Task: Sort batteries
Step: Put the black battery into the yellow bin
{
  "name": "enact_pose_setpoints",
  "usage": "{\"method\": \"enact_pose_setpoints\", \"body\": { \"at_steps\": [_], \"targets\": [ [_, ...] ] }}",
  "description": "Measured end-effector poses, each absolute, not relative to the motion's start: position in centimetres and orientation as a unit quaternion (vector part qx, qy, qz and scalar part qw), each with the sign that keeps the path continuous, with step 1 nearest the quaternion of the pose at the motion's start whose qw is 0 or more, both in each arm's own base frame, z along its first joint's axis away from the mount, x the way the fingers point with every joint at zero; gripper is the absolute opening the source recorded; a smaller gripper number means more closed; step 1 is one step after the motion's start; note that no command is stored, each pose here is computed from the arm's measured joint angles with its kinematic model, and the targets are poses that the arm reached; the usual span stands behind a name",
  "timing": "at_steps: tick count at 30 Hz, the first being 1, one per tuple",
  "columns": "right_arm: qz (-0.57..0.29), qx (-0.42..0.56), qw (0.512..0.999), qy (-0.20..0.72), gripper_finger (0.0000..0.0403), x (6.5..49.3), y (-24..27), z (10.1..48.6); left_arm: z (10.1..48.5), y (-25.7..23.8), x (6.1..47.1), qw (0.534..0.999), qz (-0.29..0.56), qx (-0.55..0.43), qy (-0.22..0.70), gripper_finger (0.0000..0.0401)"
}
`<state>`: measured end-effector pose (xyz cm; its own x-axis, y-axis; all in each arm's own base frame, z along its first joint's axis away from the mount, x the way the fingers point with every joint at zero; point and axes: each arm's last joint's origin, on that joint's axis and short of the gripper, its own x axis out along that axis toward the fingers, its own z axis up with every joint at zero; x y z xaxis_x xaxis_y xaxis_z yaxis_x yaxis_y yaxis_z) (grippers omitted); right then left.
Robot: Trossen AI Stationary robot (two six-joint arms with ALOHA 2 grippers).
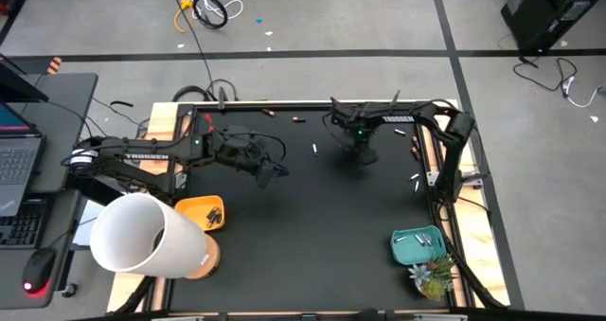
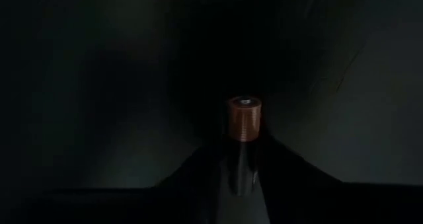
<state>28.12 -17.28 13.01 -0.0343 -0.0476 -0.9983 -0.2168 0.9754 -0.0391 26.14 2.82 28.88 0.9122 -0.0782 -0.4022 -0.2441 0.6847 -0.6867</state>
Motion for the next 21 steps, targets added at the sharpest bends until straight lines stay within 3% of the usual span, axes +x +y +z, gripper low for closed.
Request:
{"method": "enact_pose_setpoints", "body": {
  "at_steps": [4, 12, 14, 21],
  "targets": [
    [0.027, -0.047, 0.698, 0.714, 0.0023, 28.5, -16.6, 13.0, 28.9, 2.8, 26.1, 0.895, 0.046, -0.393, 0.204, 0.0096],
    [0.017, 0.044, 0.740, 0.671, 0.0023, 28.9, -15.8, 14.6, 28.9, 3.0, 26.1, 0.904, 0.044, -0.372, 0.205, 0.0096],
    [0.014, 0.072, 0.759, 0.647, 0.0004, 28.9, -15.9, 15.8, 28.9, 3.0, 26.1, 0.904, 0.045, -0.372, 0.204, 0.0096],
    [-0.040, 0.122, 0.808, 0.576, 0.0006, 27.9, -15.9, 20.4, 28.9, 3.2, 26.1, 0.912, 0.072, -0.354, 0.195, 0.0096]
  ]
}}
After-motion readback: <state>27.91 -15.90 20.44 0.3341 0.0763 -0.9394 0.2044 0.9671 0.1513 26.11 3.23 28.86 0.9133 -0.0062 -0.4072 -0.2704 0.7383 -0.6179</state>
